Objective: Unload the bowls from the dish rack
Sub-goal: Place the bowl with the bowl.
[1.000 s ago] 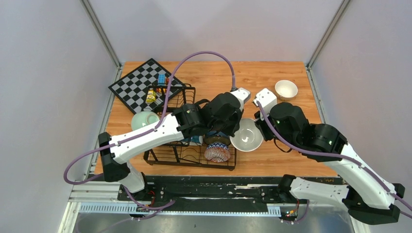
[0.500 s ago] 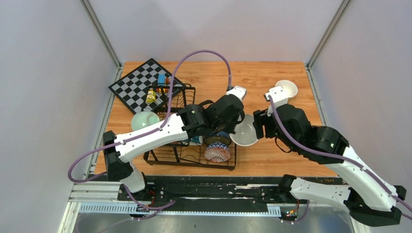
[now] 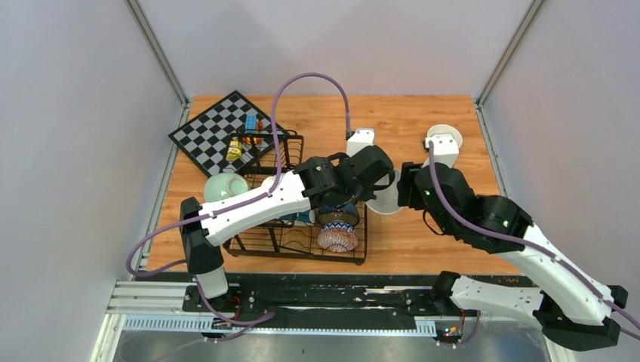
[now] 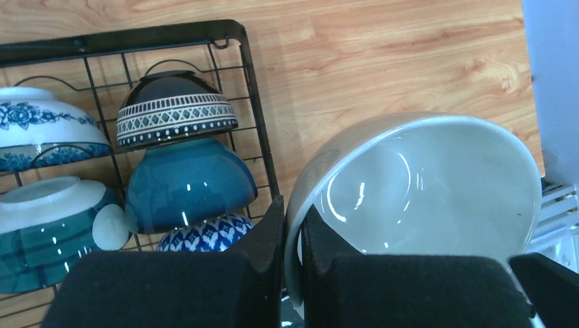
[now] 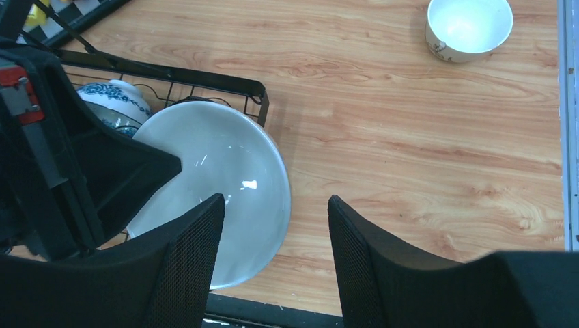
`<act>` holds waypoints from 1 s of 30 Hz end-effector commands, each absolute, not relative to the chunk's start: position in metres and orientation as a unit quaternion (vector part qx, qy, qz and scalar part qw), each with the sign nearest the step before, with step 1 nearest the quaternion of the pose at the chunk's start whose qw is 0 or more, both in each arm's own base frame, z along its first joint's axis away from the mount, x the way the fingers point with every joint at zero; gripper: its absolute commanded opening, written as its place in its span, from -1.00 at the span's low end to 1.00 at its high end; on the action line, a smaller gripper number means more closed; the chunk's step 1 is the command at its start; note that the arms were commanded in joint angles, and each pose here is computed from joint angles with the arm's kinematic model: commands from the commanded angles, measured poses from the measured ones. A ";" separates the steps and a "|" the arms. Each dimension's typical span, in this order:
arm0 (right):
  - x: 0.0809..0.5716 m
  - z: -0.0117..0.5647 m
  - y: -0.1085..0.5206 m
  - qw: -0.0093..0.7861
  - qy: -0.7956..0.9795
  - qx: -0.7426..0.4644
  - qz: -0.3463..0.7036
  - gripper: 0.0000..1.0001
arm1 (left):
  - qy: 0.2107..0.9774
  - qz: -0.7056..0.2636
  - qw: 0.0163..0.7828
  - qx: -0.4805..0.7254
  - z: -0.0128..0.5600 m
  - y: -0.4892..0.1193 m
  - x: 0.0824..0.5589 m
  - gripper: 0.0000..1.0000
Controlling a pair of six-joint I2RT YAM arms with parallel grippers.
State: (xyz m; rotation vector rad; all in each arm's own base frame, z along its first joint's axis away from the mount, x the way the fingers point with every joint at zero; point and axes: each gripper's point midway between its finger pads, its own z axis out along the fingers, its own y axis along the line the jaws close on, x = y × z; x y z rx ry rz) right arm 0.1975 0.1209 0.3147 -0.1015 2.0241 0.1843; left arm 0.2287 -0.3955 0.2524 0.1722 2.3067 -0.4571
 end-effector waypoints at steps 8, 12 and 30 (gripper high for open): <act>0.219 0.281 0.124 0.492 0.869 -0.031 0.048 -0.07 | 0.889 -0.204 0.409 -0.015 0.282 -0.388 0.236 -1.00; 0.221 0.272 0.125 0.480 0.875 -0.035 0.048 -0.16 | 0.889 -0.204 0.409 -0.017 0.281 -0.388 0.237 -1.00; 0.226 0.251 0.128 0.460 0.885 -0.062 0.033 -1.00 | 0.889 -0.219 0.403 -0.007 0.278 -0.395 0.237 -0.80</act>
